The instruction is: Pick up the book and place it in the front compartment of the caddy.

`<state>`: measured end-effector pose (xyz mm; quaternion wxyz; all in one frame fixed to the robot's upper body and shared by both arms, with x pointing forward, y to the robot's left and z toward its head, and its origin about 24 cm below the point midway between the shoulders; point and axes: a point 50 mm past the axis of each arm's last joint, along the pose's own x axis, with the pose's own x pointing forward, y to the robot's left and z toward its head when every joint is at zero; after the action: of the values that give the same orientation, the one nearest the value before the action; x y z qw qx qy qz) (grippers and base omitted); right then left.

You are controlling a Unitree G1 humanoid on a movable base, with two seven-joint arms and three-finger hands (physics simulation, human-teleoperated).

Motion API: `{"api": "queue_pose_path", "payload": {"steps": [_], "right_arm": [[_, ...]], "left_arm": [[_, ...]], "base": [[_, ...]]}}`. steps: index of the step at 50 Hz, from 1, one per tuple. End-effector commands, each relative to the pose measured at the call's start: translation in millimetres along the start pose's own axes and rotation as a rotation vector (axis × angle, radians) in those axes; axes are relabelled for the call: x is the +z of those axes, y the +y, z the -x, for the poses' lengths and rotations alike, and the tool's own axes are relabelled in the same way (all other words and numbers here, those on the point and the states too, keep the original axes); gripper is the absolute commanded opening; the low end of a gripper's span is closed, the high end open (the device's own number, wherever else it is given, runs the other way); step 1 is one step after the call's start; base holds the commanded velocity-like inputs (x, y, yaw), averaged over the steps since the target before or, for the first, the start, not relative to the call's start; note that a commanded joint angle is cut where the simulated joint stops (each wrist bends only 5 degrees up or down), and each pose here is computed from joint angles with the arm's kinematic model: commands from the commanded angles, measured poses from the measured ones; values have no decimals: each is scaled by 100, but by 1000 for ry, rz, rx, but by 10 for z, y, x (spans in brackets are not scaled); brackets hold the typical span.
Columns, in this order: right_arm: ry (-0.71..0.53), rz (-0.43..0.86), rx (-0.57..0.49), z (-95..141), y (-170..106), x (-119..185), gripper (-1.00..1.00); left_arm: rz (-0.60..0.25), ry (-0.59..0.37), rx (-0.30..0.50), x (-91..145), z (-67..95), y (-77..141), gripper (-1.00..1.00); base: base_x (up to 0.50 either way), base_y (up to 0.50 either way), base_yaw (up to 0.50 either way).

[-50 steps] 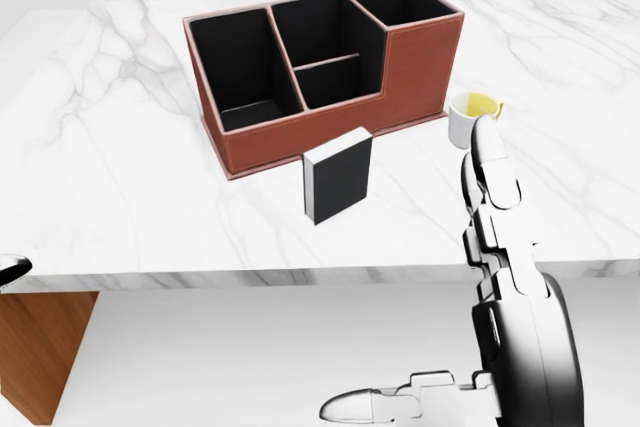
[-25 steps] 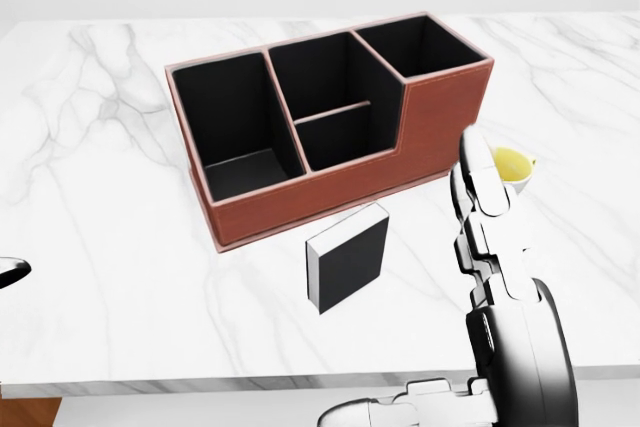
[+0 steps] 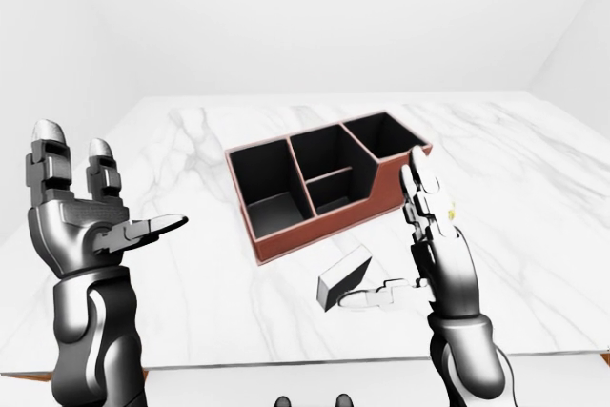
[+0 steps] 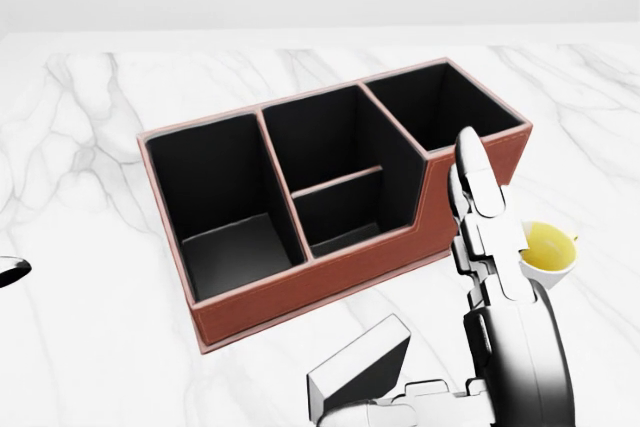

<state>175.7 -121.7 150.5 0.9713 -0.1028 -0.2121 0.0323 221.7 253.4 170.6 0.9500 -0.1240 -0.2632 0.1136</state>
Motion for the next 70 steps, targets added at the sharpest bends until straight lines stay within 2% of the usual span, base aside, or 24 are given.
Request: {"api": "queue_pose_path", "payload": {"steps": [1,25,41,57,63,70], "right_arm": [[14,2,4,5,6,-29,98],[-7,-5,-21,-6,-13,15,98],[-5,21,-9,-6,14,4,98],[6,-8,-18,-8,-2,-17,98],[35,-18,-3,58,12,-39,98],[-28,20,32,160,-76,181,98]], "left_arm": [[1,-7,2,20,2,7,100],[1,-1,3,5,-1,9,100],[0,-3,4,8,-7,13,100],[1,-6,4,17,-3,11,100],[0,-1,-4,7,10,-6,100],[3,-15,-2,39,6,-2,100]], "base": [[50,0,0],[50,1,0],[0,1,0],[0,10,0],[0,0,0],[0,0,0]]}}
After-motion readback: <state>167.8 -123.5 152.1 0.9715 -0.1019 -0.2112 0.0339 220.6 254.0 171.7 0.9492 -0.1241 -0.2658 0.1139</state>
